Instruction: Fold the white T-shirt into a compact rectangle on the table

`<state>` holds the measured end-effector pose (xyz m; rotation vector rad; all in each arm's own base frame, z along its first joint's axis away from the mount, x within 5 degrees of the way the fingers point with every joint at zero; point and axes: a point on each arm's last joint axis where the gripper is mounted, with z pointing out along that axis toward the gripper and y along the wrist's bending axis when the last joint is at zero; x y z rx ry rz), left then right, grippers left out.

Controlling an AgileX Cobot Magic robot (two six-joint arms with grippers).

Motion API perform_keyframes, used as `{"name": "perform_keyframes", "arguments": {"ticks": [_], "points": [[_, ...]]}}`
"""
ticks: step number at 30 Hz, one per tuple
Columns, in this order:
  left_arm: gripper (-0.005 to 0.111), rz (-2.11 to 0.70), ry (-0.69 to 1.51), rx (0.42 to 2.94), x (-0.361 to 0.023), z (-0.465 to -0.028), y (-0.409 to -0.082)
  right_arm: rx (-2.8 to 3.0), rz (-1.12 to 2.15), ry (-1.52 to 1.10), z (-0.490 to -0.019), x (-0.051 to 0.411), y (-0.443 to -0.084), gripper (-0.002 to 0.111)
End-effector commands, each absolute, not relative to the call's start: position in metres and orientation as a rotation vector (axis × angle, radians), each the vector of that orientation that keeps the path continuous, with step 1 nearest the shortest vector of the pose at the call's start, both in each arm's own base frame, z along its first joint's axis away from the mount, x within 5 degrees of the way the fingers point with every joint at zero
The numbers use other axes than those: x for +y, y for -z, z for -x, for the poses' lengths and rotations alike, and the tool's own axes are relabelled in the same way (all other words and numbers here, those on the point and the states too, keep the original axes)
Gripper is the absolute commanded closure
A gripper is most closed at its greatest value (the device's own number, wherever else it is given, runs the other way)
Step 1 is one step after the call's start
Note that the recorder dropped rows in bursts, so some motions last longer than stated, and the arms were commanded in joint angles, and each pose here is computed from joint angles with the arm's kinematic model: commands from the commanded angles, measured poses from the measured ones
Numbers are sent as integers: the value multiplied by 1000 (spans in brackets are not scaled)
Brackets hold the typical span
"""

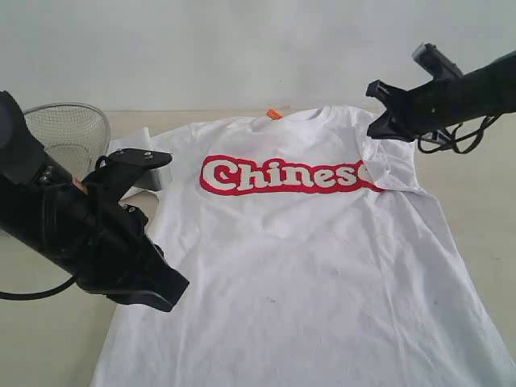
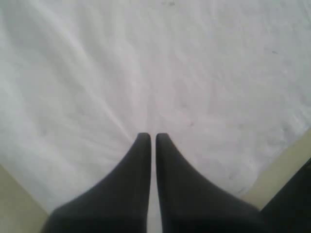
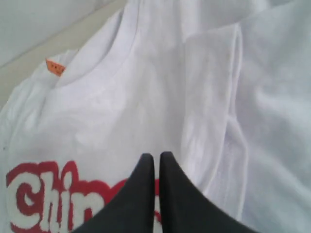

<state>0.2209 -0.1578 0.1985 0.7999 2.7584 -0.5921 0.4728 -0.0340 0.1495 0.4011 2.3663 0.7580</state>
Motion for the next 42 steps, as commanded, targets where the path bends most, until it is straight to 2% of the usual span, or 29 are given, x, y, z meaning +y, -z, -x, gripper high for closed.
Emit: {"name": "perform_keyframes", "arguments": {"ticks": [1, 8, 20, 33, 42], "points": [[102, -795, 593, 2744, -159, -222, -201, 2358, -375, -613, -474, -54, -149, 108], [102, -797, 594, 2747, -159, -222, -201, 2376, -389, -543, -476, -58, -132, 108], [102, -795, 593, 2744, -159, -222, -201, 2450, -393, -567, -475, -57, -101, 108], [102, -791, 590, 2739, -159, -223, -201, 2483, -301, -618, -475, -29, -103, 108], [102, -791, 590, 2739, -159, -223, -201, 2404, -254, -642, -480, -12, -137, 108]]}}
